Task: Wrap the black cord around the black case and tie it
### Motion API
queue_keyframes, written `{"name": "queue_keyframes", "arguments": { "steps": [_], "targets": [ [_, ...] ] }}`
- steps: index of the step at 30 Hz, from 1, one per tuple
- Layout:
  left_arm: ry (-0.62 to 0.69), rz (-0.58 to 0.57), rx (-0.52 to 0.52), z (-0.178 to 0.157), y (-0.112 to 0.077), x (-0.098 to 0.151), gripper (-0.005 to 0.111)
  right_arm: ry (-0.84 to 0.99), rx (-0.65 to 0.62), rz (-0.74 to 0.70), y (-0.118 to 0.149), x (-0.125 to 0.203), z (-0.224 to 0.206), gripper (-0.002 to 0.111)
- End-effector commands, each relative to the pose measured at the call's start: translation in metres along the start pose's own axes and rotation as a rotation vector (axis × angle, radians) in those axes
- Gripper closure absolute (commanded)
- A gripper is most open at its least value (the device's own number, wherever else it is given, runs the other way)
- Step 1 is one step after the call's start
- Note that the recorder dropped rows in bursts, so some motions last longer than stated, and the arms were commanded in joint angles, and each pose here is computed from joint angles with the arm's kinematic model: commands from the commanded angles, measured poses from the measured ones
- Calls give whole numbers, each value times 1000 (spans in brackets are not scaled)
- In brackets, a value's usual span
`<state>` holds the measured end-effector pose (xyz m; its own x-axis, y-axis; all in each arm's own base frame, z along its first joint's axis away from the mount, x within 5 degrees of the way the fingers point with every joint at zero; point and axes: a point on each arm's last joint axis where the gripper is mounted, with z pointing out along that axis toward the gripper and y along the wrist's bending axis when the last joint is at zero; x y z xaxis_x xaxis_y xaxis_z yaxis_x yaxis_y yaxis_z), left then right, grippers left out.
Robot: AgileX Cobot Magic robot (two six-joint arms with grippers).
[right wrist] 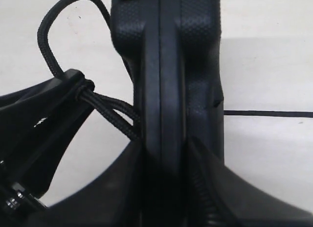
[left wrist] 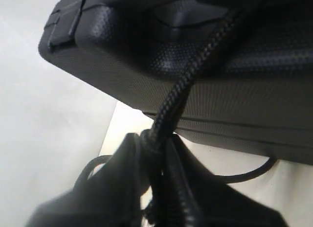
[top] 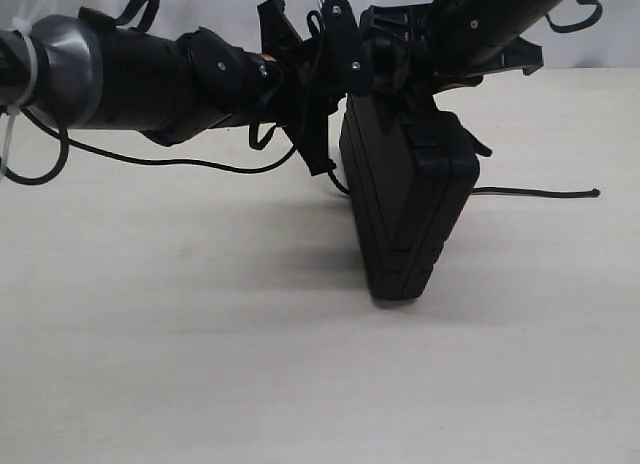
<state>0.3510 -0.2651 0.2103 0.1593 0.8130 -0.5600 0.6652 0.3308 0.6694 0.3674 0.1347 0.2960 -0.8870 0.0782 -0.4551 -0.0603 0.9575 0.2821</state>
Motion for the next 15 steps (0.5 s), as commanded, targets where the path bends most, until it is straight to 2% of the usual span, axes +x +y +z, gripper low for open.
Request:
{"name": "queue_keyframes", "arguments": {
  "steps": [1, 5, 12, 15],
  "targets": [
    [-37, -8, 0, -12, 4, -13, 107, 29, -6, 12, 2, 4, 0, 104],
    [-56, -11, 70, -17, 1, -17, 107, 29, -6, 12, 2, 4, 0, 104],
    [-57, -40, 89, -17, -1, -17, 107, 29, -6, 12, 2, 4, 0, 104],
    [-59, -66, 132, -17, -5, -17, 107, 29, -6, 12, 2, 4, 0, 104]
  ]
}}
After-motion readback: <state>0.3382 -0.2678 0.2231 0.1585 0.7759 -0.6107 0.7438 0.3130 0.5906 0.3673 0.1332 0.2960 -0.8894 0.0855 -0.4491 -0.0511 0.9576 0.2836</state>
